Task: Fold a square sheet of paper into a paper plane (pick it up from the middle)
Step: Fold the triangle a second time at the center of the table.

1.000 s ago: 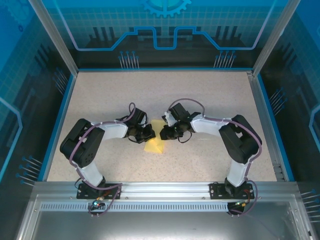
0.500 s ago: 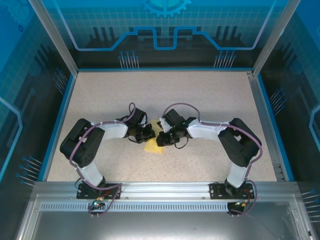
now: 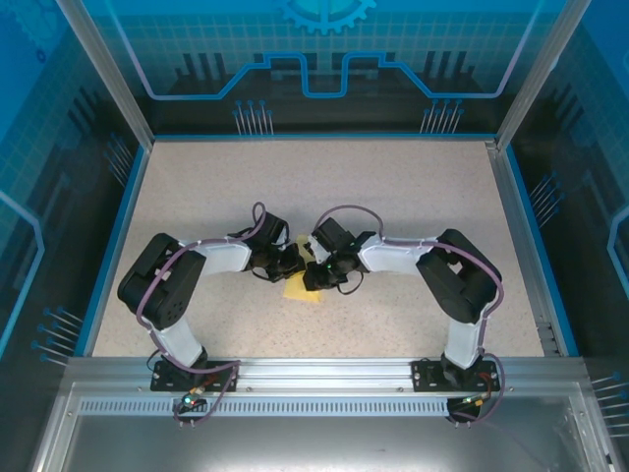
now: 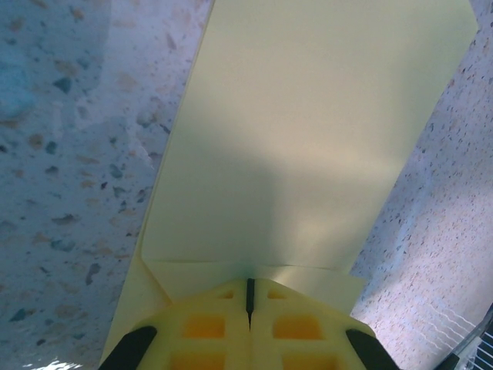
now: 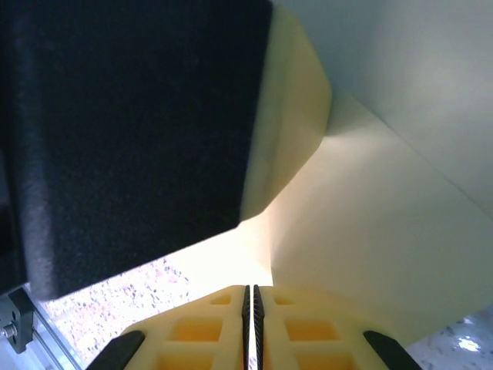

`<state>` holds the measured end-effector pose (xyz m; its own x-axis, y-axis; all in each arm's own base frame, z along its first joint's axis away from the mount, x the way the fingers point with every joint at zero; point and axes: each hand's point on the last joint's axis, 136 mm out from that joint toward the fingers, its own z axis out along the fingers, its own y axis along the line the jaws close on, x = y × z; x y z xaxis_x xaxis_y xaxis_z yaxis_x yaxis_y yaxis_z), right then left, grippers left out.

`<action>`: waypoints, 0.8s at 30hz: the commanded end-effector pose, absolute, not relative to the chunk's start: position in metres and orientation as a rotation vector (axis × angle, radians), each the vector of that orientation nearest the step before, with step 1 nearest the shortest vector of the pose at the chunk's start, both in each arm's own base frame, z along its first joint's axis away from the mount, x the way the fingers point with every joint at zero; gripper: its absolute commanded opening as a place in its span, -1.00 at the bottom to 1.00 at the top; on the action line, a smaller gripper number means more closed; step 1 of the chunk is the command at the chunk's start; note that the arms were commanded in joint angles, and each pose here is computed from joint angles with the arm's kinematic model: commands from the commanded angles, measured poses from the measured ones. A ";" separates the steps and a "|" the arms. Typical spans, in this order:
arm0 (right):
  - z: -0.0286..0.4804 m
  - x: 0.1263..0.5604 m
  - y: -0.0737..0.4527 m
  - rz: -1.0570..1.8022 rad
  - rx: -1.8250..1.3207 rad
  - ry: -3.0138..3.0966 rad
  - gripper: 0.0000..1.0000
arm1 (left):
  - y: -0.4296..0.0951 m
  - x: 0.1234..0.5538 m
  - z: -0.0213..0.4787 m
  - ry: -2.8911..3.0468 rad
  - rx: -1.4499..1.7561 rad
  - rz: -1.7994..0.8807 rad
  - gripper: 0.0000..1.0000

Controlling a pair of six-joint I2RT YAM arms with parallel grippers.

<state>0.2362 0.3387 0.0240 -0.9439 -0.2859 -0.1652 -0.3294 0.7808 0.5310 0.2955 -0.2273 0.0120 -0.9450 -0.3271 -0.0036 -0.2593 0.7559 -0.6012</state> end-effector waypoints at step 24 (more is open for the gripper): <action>0.002 0.197 0.311 0.823 -0.581 3.067 -0.76 | -0.196 0.261 -0.032 2.996 -0.633 -0.704 -0.88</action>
<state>0.2277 0.3314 0.0114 -0.9363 -0.3278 -0.1262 -0.3448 0.7891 0.5084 0.2956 -0.2266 0.0114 -0.9440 -0.3298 -0.0045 -0.2618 0.7574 -0.5982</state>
